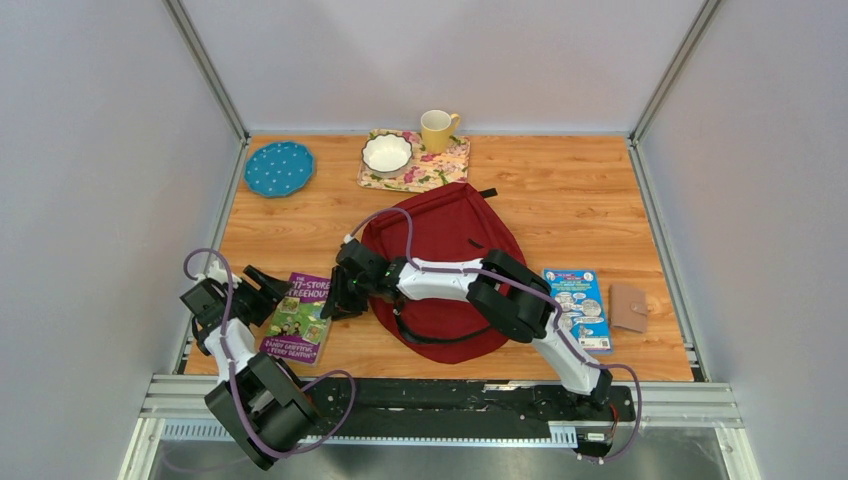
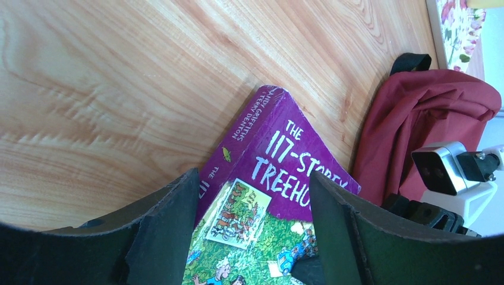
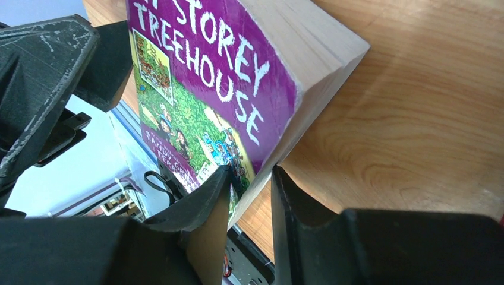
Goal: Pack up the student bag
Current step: Pick up the book from the center of the board.
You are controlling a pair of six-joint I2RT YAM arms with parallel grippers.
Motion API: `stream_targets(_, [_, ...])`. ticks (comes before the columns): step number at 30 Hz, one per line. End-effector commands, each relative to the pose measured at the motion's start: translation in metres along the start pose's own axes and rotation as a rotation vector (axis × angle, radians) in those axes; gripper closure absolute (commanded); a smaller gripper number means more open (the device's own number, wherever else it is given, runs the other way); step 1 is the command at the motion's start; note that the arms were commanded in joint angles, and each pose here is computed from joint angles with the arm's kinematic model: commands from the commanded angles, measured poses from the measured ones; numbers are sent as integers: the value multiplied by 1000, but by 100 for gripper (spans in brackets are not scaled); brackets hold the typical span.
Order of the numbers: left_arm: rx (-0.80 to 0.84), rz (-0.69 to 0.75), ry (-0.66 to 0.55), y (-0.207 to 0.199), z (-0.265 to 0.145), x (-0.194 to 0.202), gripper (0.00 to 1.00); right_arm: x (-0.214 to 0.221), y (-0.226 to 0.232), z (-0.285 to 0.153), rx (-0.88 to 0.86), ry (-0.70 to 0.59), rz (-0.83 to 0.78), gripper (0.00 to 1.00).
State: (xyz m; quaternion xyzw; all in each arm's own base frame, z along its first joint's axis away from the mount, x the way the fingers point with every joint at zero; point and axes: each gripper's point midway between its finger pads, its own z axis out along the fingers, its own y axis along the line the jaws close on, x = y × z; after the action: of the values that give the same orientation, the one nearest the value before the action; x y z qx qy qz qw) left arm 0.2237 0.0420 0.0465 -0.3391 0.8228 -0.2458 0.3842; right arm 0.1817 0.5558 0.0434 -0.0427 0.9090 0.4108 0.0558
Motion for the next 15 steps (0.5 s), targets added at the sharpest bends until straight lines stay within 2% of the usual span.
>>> stream_targets(1, [89, -23, 49, -17, -2, 9, 26, -20, 76, -30, -218, -103, -98, 71])
stream_targets(2, [89, -23, 49, -17, -2, 9, 26, -20, 76, -31, -219, -104, -101, 74])
stream_targets(4, [89, -23, 49, -17, -2, 9, 27, -21, 77, -33, -220, -115, -110, 75])
stream_targets(8, [89, -24, 51, -17, -2, 10, 27, -21, 84, -40, -243, -133, -134, 63])
stream_targets(15, [92, -29, 54, -17, -2, 11, 28, -25, 84, -34, -225, -132, -136, 58])
